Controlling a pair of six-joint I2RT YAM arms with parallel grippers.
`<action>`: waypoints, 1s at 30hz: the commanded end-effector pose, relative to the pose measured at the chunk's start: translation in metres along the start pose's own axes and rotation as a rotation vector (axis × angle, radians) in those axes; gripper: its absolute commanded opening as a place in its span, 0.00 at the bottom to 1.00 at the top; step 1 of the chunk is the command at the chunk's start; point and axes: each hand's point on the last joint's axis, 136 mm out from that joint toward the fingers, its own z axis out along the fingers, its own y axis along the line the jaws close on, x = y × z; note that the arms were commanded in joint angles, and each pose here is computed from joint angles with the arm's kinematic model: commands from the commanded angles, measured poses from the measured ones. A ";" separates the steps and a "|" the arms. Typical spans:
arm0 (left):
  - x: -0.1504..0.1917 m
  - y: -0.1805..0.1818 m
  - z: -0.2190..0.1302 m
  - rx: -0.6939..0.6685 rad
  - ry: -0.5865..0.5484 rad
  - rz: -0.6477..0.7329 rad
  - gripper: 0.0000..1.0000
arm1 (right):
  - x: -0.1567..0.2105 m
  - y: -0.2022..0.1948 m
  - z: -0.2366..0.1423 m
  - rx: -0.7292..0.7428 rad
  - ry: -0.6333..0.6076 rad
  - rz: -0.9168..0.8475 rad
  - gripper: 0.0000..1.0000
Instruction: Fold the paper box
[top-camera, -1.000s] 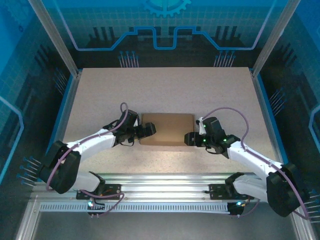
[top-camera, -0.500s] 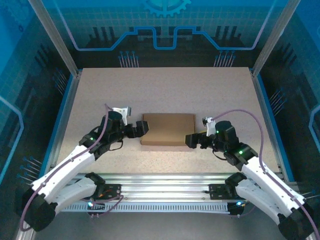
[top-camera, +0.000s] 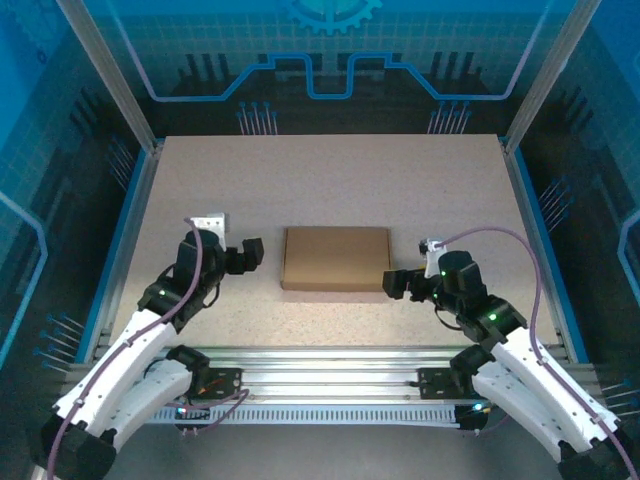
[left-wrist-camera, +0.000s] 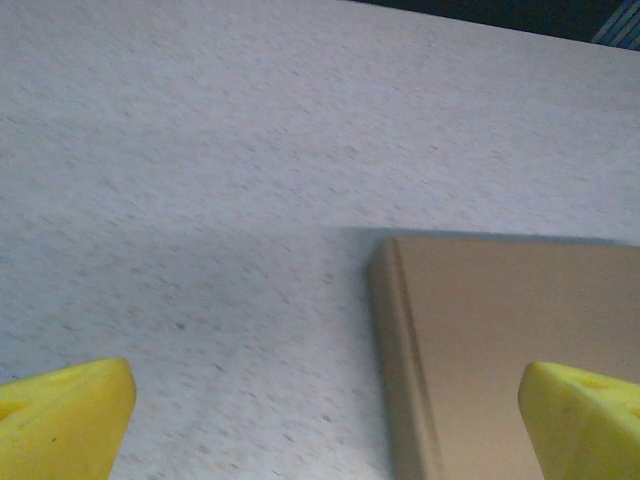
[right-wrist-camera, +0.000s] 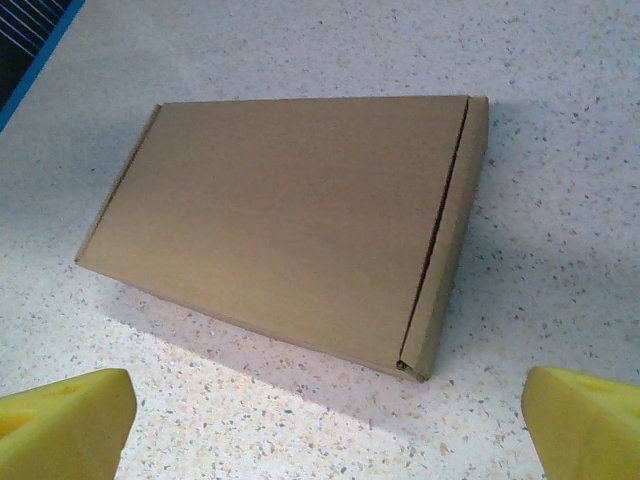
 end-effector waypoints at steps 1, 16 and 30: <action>-0.016 0.018 0.012 -0.085 -0.109 0.112 0.99 | 0.001 -0.015 0.002 0.063 -0.018 0.005 1.00; -0.015 0.076 0.108 -0.114 -0.216 0.122 1.00 | -0.007 -0.056 0.007 0.189 -0.032 0.107 1.00; 0.011 0.085 0.141 -0.045 -0.199 0.087 0.99 | -0.056 -0.108 0.024 0.372 -0.113 0.101 1.00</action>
